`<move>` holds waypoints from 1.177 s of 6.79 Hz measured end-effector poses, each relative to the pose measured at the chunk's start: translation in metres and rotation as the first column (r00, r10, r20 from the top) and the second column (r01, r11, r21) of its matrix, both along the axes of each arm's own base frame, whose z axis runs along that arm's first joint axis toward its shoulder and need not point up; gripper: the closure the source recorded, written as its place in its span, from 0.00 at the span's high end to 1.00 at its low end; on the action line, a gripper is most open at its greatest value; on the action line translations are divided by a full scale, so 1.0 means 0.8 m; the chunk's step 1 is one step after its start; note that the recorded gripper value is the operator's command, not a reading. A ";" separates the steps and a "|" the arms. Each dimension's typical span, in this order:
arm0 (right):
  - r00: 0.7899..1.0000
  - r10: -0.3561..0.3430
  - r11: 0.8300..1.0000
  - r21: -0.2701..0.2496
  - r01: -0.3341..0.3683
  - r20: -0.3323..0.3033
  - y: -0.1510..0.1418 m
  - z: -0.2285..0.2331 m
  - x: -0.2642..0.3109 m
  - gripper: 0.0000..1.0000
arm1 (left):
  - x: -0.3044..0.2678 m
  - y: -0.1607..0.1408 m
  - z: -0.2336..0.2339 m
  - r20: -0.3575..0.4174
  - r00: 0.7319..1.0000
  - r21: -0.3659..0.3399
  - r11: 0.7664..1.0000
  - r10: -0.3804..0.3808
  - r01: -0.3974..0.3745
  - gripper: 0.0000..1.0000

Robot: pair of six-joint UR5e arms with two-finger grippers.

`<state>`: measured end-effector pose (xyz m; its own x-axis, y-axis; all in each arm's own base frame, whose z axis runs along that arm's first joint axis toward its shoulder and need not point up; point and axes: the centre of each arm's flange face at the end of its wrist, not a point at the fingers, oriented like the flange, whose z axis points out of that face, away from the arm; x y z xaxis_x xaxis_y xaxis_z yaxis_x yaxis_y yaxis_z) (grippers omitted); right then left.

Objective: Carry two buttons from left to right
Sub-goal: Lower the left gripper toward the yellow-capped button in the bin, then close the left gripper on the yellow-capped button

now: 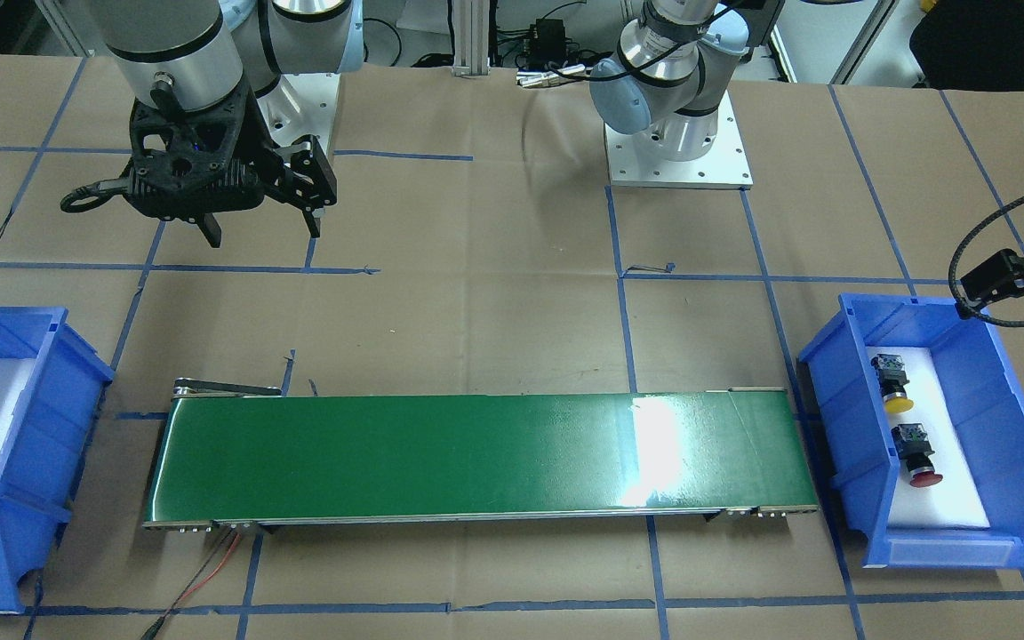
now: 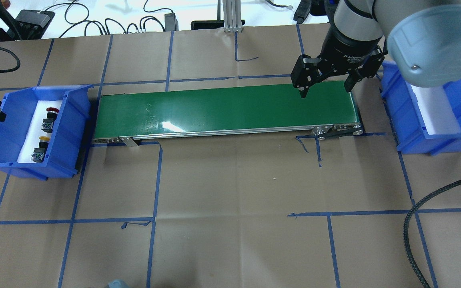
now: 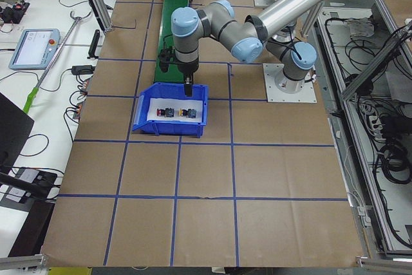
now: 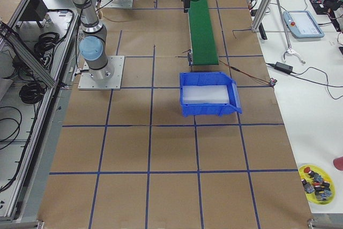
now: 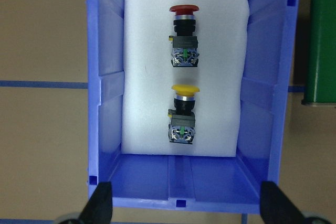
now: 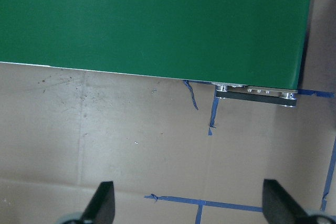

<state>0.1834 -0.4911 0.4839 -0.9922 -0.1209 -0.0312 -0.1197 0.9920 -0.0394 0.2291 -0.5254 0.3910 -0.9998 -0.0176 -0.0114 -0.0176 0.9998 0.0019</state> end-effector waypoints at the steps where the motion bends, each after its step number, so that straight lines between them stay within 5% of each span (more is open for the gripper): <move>1: 1.000 0.001 1.000 0.000 -0.001 0.004 0.000 0.000 0.001 1.00 | 0.003 -0.008 -0.019 0.000 1.000 0.000 1.000 0.001 -0.001 1.00; 8: 1.000 0.008 1.000 -0.003 -0.008 0.011 0.001 0.002 0.002 1.00 | 0.001 -0.023 -0.150 0.002 1.000 -0.023 1.000 -0.001 0.001 1.00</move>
<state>0.1850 -0.4906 0.4854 -0.9908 -0.1291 -0.0418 -0.1272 0.9909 -0.0435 0.2295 -0.5442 0.2710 -0.9998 -0.0173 -0.0131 -0.0170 0.9996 -0.0214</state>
